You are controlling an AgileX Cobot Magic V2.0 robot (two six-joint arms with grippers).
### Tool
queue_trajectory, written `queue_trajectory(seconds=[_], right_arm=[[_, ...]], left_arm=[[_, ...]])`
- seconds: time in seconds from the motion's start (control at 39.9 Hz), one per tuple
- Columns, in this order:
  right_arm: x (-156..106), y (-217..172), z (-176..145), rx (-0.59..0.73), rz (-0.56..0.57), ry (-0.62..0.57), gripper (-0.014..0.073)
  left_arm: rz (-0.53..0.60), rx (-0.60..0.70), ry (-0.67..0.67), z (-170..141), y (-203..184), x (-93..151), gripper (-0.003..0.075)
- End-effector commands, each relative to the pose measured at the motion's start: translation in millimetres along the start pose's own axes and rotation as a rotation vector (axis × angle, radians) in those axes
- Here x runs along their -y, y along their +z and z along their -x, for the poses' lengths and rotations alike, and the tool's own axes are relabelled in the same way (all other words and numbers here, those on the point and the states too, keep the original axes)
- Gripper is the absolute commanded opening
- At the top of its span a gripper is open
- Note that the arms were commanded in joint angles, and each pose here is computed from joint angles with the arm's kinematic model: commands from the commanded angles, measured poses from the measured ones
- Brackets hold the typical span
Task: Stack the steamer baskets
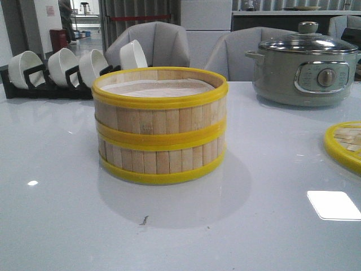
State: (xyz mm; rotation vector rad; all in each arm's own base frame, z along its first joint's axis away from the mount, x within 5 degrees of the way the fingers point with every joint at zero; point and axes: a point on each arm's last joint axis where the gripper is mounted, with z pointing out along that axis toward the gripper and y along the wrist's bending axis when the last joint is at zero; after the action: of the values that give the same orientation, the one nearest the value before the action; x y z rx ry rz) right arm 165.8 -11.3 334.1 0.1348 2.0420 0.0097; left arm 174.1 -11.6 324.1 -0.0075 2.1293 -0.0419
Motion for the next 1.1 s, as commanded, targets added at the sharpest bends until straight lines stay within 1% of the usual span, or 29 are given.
queue_trajectory(seconds=[0.0,0.2,0.33,1.08], right_arm=[[-0.4,-5.6,17.1,0.104,0.0,-0.003,0.0495],[-0.5,-5.6,16.5,0.096,0.001,-0.001,0.0495],[-0.7,-5.4,14.9,0.079,0.004,0.005,0.0495],[-0.7,-5.3,13.7,0.066,0.003,0.005,0.0495]], left_arm=[[-0.014,0.116,-0.014,4.3,-7.8,0.0,0.0083],[-0.013,0.077,-0.011,-23.3,-4.3,-1.5,0.0083],[-0.013,0.062,-0.01,-32.0,-1.5,-1.9,0.0083],[-0.011,0.061,-0.004,-32.6,-0.6,-2.1,0.0083]])
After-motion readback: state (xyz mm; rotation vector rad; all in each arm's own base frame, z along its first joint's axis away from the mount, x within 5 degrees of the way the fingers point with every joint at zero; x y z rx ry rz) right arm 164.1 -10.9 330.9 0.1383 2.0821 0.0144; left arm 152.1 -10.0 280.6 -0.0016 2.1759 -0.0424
